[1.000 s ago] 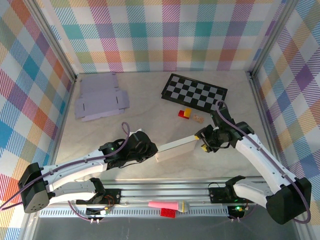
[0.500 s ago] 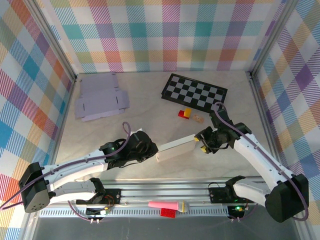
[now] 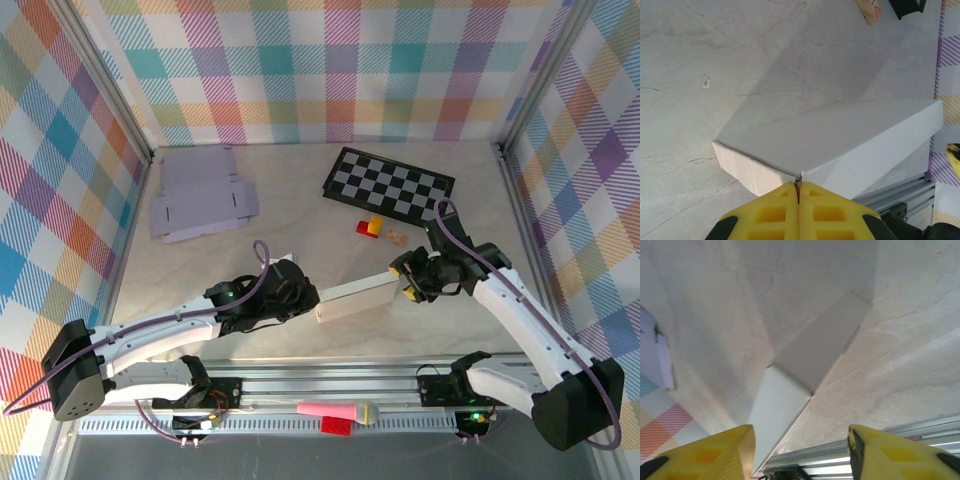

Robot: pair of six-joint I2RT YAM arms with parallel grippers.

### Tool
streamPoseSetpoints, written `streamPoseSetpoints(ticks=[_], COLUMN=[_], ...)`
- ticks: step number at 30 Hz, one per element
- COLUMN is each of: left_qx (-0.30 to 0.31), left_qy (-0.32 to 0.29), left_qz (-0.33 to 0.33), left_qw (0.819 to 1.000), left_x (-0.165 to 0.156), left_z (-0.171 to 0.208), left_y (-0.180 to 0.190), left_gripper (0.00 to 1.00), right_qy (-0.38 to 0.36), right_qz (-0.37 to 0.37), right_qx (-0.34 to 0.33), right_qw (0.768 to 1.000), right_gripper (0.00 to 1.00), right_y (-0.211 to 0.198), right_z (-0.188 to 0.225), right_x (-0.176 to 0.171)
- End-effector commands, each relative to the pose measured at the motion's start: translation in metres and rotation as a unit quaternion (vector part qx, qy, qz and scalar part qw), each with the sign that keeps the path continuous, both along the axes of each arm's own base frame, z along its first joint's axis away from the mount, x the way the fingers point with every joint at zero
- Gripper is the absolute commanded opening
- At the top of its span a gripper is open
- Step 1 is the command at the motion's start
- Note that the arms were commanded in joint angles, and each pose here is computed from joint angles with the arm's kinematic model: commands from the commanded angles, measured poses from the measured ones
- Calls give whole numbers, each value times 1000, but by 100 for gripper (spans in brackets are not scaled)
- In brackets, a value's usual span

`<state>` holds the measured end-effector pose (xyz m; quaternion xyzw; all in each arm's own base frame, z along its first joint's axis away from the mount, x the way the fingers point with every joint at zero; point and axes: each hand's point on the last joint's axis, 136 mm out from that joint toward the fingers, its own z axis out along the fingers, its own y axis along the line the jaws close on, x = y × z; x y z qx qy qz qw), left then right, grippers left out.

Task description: Fold the paper box

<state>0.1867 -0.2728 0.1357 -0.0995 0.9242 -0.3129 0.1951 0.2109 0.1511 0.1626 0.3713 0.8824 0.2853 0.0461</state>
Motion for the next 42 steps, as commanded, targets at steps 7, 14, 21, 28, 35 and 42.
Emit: streamPoseSetpoints(ticks=[7,14,21,28,35,42], left_qx=[118,129,137,111,78,62], left_qy=[43,5,-44,-62,-97,-91], left_qz=[-72,-120,-178,-228,-224,-195], left_qw=[990,984,973,965,967,975], left_x=[-23,-20,-20,-24,-17,-14], left_z=[-52,-44,-45,-46,-10,2], left_y=[8,-18,-48,-87,-97,-79], left_gripper=[6,5,5,13,25,29], right_qy=[34,86,86,0,-67,-63], right_qz=[-46,-80,-108,-114,-138,-153], right_qx=[73,68,63,32,20,26], right_qw=[996,991,988,993,988,986], right_gripper=[69,75,67,56,48,67], right_y=[19,16,-1,-32,-55,-63], right_z=[-11,-31,-59,-59,-65,-83], right_x=[3,-5,-17,-4,0,-1])
